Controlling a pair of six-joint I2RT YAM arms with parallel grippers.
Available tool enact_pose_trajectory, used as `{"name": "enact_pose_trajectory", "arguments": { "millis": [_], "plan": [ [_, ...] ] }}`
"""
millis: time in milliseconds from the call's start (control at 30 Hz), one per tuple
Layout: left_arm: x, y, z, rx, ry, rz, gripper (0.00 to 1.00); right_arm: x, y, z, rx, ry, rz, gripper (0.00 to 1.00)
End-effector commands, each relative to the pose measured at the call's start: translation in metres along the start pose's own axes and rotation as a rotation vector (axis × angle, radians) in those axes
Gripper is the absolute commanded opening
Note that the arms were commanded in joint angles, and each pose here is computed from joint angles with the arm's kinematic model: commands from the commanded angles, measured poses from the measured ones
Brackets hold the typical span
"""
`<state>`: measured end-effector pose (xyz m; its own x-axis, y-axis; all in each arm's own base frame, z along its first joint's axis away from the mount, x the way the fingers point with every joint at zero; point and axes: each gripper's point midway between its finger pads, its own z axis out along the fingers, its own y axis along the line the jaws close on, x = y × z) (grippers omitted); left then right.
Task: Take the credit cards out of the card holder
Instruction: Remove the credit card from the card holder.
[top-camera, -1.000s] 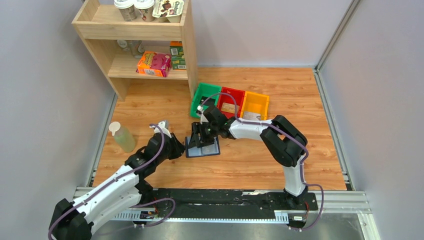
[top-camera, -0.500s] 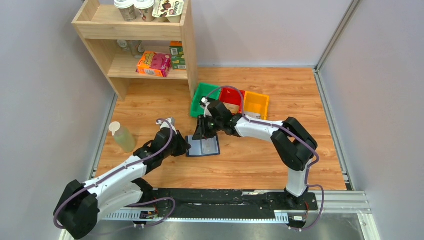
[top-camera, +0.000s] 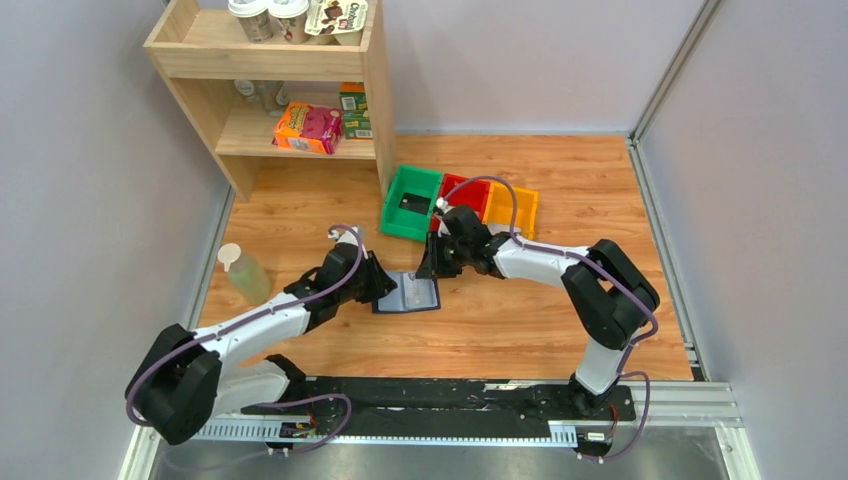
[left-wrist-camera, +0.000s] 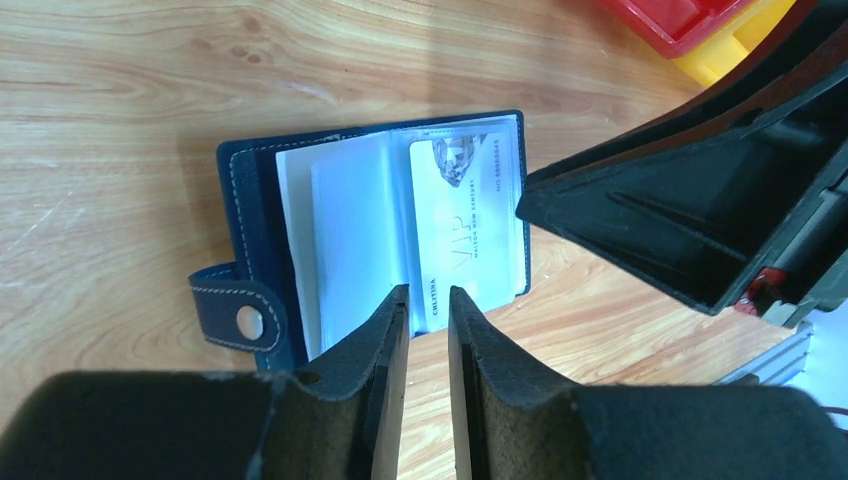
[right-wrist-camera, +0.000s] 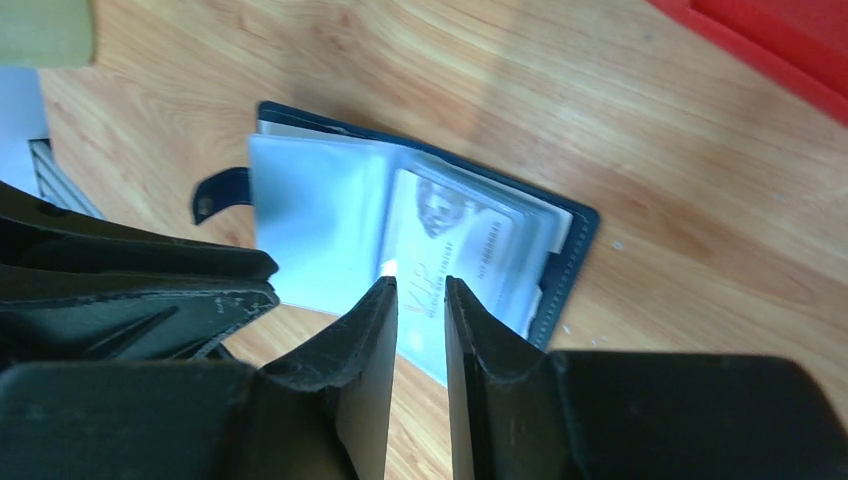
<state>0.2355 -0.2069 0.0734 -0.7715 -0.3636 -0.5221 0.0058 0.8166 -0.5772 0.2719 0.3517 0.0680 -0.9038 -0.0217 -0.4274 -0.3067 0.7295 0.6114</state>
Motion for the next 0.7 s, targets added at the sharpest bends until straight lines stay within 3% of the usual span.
{"name": "enact_pose_trajectory", "arguments": {
  "millis": [0, 300, 667],
  "plan": [
    [-0.01, -0.022, 0.011, 0.083, -0.014, 0.004, 0.3, -0.006, -0.005, -0.008, 0.023, -0.062, -0.028, 0.26],
    [0.007, 0.0, 0.037, 0.092, 0.041, -0.02, 0.37, 0.007, -0.024, 0.0, 0.055, -0.041, -0.024, 0.26],
    [0.018, -0.002, 0.047, 0.178, 0.063, -0.06, 0.38, 0.025, -0.034, 0.005, 0.056, 0.003, -0.017, 0.26]
  ]
}}
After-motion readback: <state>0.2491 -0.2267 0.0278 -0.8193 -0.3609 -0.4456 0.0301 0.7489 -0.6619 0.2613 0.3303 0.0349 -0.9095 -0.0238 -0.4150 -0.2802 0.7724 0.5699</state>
